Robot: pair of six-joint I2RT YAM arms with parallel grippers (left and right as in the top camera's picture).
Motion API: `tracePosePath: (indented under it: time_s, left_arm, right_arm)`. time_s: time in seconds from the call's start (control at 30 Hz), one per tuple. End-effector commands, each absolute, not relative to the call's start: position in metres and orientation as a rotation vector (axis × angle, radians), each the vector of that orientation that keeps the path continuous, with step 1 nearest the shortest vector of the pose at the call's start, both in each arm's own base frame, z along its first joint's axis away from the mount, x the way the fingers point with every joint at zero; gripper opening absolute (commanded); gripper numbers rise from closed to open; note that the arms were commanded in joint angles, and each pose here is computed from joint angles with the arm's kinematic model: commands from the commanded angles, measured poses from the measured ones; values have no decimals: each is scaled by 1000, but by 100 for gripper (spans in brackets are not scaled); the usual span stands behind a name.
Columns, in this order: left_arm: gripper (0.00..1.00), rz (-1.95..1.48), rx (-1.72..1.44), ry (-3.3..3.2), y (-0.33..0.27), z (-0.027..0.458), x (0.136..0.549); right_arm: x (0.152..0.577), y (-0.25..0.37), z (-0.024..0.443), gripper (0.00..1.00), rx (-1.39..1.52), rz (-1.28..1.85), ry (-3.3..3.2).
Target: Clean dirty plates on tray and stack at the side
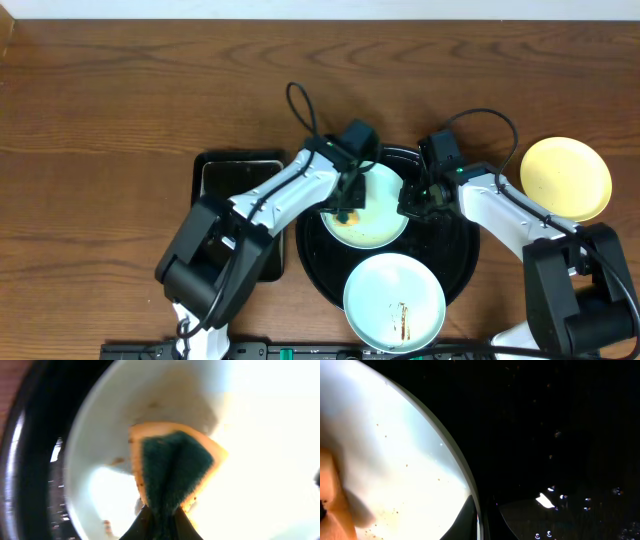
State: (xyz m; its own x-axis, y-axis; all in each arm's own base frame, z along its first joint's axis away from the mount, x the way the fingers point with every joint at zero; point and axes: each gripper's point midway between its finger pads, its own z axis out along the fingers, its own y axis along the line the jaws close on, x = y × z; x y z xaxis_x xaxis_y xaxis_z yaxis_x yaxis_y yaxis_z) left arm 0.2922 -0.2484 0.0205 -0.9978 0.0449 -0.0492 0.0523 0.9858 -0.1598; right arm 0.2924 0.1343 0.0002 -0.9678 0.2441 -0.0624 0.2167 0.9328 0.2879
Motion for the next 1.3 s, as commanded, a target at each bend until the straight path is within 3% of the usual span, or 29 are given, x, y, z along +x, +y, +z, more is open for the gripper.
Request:
tracePosePath:
  time_s: [0.0,0.67,1.0,1.23,1.27]
  left_arm:
    - [7,-274,109,2995,-257,47,309]
    - [7,122,-255,2926,-125,92,336]
    - [7,225,-484,3012,-58,87,325]
    - [8,176,-540,3034,-45,86,325]
    - [7,171,-538,3037,-43,86,325]
  right_arm:
    - [279,123,-20,1,409,309,3051]
    - [289,107,-14,2,381,165,3006]
    - [325,90,71,2,270,-2,2842]
    - [327,92,111,1,195,12,2809]
    - [321,100,109,19,184,76,2842]
